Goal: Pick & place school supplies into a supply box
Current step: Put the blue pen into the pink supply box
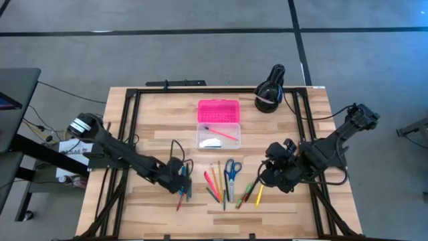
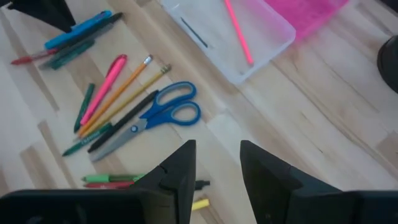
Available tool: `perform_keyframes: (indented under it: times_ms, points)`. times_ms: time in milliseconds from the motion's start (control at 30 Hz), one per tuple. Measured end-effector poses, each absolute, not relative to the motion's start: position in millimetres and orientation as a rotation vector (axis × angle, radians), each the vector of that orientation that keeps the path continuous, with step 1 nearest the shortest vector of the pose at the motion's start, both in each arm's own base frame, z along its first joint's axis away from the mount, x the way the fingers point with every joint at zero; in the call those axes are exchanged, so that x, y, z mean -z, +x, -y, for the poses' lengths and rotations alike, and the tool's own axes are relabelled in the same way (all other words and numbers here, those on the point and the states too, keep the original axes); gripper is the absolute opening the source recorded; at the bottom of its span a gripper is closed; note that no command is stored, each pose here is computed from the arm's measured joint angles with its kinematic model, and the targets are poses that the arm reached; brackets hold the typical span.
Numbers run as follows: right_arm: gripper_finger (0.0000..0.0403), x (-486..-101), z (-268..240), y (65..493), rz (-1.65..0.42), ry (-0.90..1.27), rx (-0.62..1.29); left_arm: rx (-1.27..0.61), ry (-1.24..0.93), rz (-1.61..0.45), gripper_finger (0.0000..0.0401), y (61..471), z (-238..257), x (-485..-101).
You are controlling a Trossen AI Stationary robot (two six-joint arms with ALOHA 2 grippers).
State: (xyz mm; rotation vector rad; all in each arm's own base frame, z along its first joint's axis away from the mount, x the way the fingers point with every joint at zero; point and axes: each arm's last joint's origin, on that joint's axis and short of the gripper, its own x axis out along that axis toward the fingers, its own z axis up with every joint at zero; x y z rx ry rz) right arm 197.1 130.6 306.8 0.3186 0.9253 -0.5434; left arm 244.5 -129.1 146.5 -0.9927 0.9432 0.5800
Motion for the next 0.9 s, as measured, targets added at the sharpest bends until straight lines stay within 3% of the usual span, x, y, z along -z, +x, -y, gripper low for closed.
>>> perform_keyframes:
  times_ms: [533, 900]
  points:
    - [0.0118, -306, -134, 193, -0.931, 0.301, 0.534, -0.581, -0.942, -0.943, 0.0099, 252, 135, -155]
    - [0.0118, -307, -133, 195, -0.914, 0.321, 0.551, -0.720, -0.798, -1.064, 0.0099, 243, 128, -163]
